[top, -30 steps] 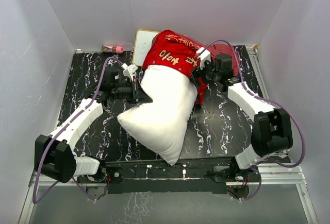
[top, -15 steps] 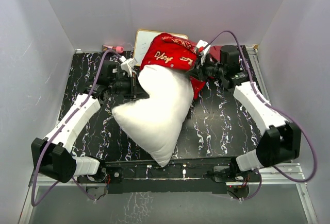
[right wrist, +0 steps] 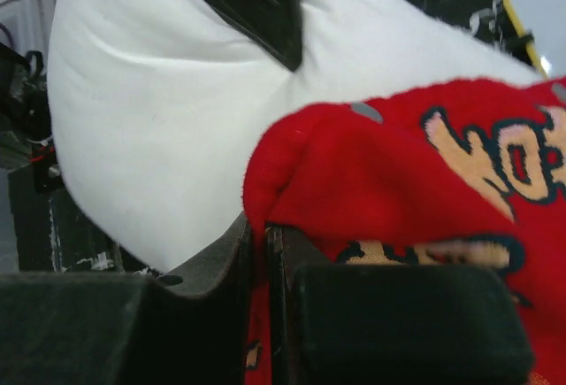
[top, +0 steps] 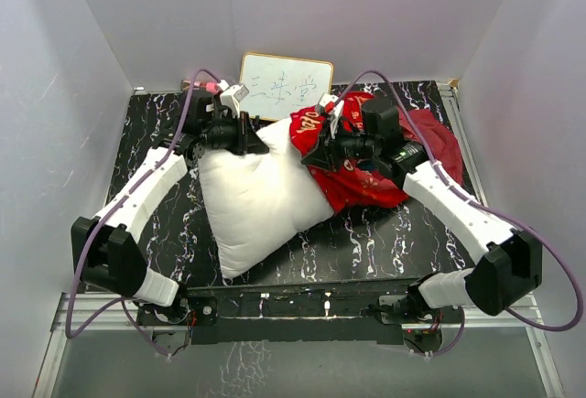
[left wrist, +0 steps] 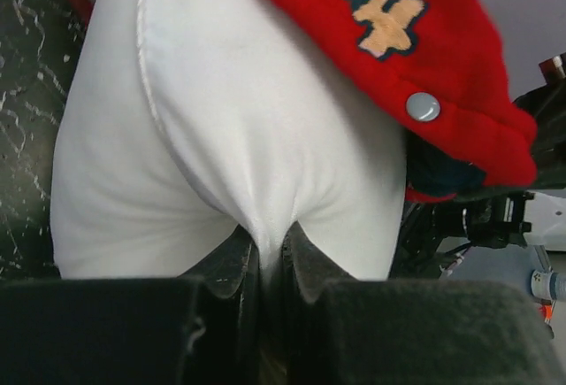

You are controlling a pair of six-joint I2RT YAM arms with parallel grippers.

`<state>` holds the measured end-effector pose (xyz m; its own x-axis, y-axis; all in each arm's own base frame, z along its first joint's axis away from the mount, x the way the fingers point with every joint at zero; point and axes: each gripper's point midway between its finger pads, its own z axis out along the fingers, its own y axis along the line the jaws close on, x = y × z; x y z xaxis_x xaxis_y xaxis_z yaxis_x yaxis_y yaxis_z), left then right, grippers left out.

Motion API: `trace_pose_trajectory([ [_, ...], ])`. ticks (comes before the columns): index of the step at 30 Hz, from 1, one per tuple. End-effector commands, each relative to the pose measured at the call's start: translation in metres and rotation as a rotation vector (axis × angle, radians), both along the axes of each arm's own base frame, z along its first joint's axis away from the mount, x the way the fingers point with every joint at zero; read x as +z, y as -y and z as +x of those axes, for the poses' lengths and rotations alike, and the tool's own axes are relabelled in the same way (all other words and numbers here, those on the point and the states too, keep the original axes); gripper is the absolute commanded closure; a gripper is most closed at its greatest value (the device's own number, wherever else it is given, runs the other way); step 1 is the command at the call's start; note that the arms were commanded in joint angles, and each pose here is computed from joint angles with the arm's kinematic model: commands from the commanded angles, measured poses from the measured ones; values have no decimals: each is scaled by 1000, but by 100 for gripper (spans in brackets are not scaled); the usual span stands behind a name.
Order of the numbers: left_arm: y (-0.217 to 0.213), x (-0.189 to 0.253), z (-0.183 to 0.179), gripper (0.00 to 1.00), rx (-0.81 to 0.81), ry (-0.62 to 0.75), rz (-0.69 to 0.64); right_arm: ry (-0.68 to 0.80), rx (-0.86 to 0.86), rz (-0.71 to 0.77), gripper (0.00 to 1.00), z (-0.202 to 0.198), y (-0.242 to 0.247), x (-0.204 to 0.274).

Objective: Put the pillow into the pillowcase

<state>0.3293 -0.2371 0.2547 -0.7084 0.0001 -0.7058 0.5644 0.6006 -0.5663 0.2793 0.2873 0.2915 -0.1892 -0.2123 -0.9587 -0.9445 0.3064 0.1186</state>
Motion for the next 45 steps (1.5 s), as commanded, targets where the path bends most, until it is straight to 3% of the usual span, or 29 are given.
trace_pose_trajectory([
  [1, -12, -23, 15, 99, 67, 31, 51, -22, -88, -71, 92, 20, 19, -31],
  [4, -33, -42, 16, 71, 153, -42, 137, -34, -107, -122, 85, 20, 34, -48],
  [7, -59, -28, 19, 33, 269, -15, 224, -19, -60, -92, 63, 11, 42, -35],
  [10, -80, 12, 13, 15, 347, 100, 261, 29, 8, -23, 39, -1, 48, -5],
  [12, -87, 40, 2, 12, 357, 182, 258, 66, 46, 17, 23, -11, 51, 13],
  [14, -88, 62, -13, 11, 323, 254, 234, 104, 40, 37, 17, -16, 56, 23],
  [20, -61, 82, -68, 13, 132, 355, 65, 146, -105, 55, 7, -18, 75, 17],
  [23, -46, 73, -89, 13, 63, 400, 77, 122, -128, 52, 6, -26, 83, 3],
  [28, -1, 37, -120, 13, -136, 502, 310, 98, -66, -21, 7, -47, 92, -28],
  [33, 30, -21, -142, 6, -334, 696, 718, 99, -25, -91, 9, -61, 98, -56],
  [36, 32, -46, -133, 3, -313, 802, 903, 79, -59, -121, 10, -59, 103, -71],
  [45, 18, -89, -91, 3, -124, 899, 1211, 48, -128, -121, 10, -47, 108, -79],
])
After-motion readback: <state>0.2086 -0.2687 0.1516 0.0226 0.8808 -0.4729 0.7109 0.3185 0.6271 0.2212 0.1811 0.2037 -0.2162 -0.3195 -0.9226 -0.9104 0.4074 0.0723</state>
